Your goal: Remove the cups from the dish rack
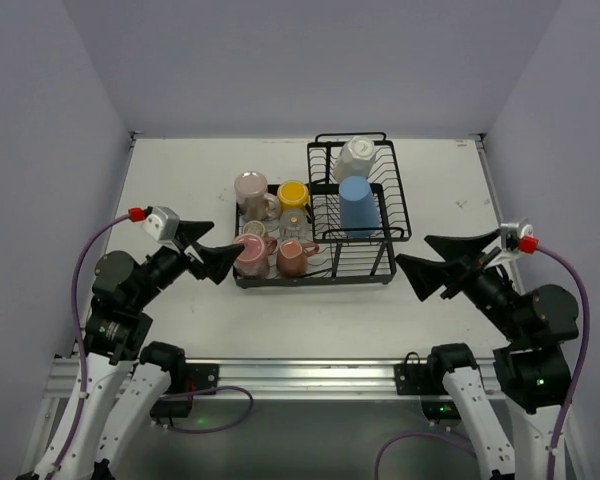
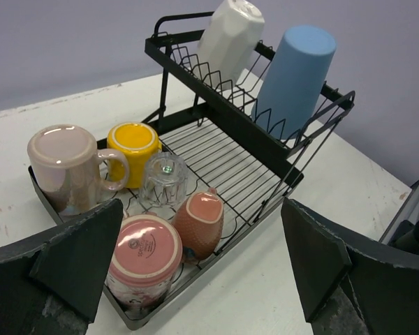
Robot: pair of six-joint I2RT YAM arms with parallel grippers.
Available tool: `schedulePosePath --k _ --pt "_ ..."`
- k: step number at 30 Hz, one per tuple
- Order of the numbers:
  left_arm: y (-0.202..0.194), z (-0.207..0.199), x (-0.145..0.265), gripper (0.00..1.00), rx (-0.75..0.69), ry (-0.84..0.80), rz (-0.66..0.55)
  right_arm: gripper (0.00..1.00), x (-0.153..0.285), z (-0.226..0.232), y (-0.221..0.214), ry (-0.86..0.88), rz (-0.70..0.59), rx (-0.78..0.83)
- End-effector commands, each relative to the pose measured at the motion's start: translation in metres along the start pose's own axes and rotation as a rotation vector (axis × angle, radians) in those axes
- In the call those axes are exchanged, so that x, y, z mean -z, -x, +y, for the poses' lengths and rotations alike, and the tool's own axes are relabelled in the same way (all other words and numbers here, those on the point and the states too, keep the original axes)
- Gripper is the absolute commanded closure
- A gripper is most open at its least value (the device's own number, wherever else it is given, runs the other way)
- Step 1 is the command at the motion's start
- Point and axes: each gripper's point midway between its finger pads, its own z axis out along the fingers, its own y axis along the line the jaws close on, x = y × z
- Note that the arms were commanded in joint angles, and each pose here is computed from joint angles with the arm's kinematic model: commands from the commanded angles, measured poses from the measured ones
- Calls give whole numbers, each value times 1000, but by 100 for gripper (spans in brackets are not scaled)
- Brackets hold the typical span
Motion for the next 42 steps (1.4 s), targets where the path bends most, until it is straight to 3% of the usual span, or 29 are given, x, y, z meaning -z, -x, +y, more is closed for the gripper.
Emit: schedulePosePath --k 1,9,12,13,16,19,25,36,38,42 --pt "-18 9 1 0 1 40 50 1 -11 11 2 72 81 -10" --pt "-28 16 -1 0 13 67 68 1 -52 10 22 50 143 0" --pt "-28 18 -1 0 14 78 65 1 -68 1 27 -47 154 78" --pt "-28 18 -1 0 15 79 63 1 -81 -20 25 -160 171 127" --pt "-28 19 -1 0 13 80 63 1 -101 -26 16 -215 240 223" --pt "-29 19 -1 0 15 80 63 1 -115 -37 26 -303 230 306" --pt "-29 20 -1 0 19 94 61 1 -156 -54 -16 -389 396 450" --pt "-32 22 -2 0 24 101 73 2 -177 -75 -49 -468 455 498" --pt "-32 22 -3 0 29 100 75 7 -179 -77 -52 -478 462 499" --pt "-36 23 -6 0 50 100 92 49 -181 -75 -49 -477 436 479"
